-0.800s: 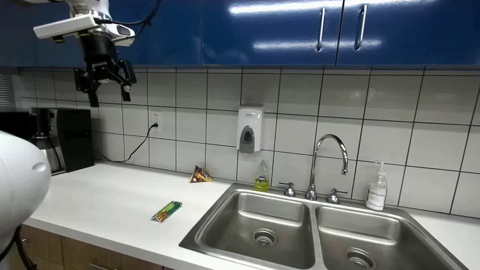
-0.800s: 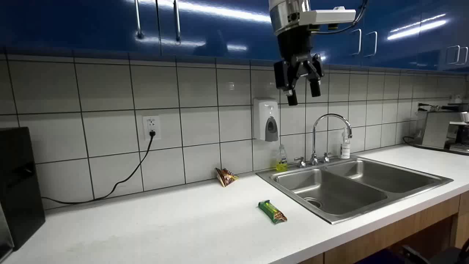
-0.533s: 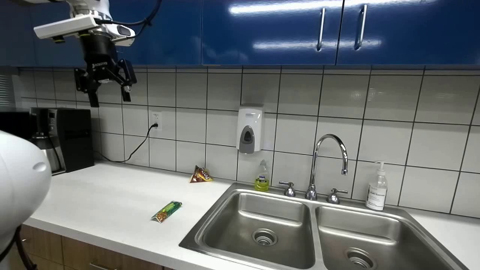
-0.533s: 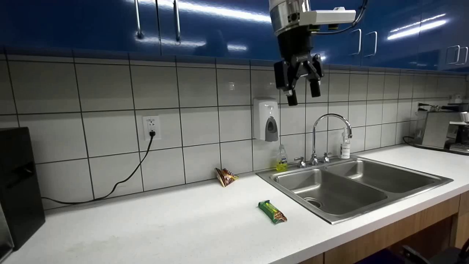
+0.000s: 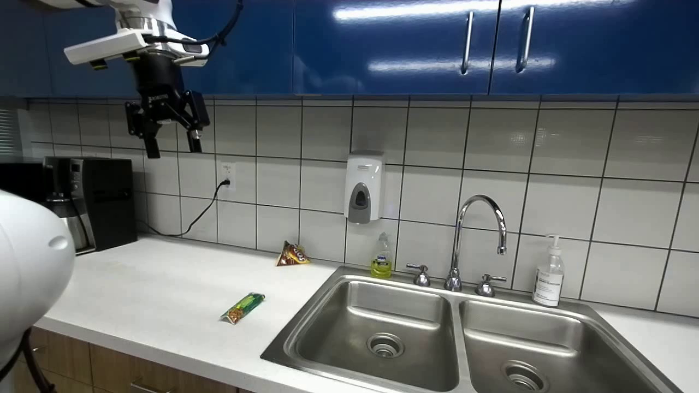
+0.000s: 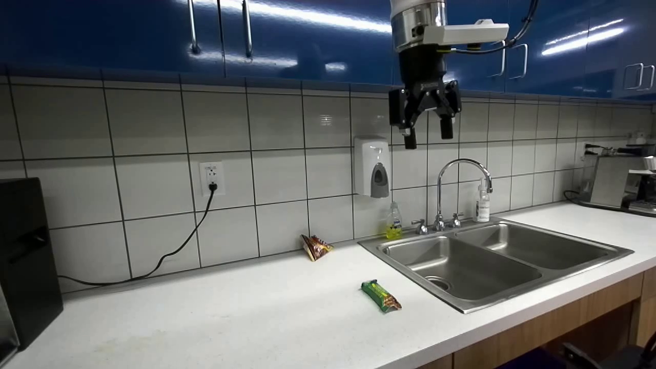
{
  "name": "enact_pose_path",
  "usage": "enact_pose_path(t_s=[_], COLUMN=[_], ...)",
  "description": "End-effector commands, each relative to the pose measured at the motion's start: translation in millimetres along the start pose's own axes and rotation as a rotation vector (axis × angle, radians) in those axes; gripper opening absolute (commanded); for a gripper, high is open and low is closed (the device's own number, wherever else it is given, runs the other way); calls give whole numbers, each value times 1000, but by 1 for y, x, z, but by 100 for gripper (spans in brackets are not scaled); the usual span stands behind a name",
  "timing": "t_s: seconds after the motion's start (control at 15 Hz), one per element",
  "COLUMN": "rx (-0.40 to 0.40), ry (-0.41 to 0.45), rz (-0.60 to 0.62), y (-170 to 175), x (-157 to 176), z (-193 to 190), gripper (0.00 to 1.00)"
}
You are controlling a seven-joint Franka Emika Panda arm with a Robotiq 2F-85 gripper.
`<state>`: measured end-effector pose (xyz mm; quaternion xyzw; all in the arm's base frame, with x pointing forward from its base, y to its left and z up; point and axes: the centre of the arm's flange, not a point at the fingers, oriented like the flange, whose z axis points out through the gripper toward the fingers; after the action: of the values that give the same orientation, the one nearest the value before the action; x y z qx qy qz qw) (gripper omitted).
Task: Put the chocolate bar inside the sink
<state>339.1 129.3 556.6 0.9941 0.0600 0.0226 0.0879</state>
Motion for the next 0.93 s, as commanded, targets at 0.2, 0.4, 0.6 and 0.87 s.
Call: enact_pose_path(t_s=[0.2, 0.4, 0.6, 0.87], rx=[43, 54, 64, 67], ry=[21, 4, -8, -17], rz=[84, 103, 122, 115], y=[22, 33, 40, 39], x=[-5, 7, 21, 49], z=[42, 77, 112, 158], gripper=[100, 100, 100, 100])
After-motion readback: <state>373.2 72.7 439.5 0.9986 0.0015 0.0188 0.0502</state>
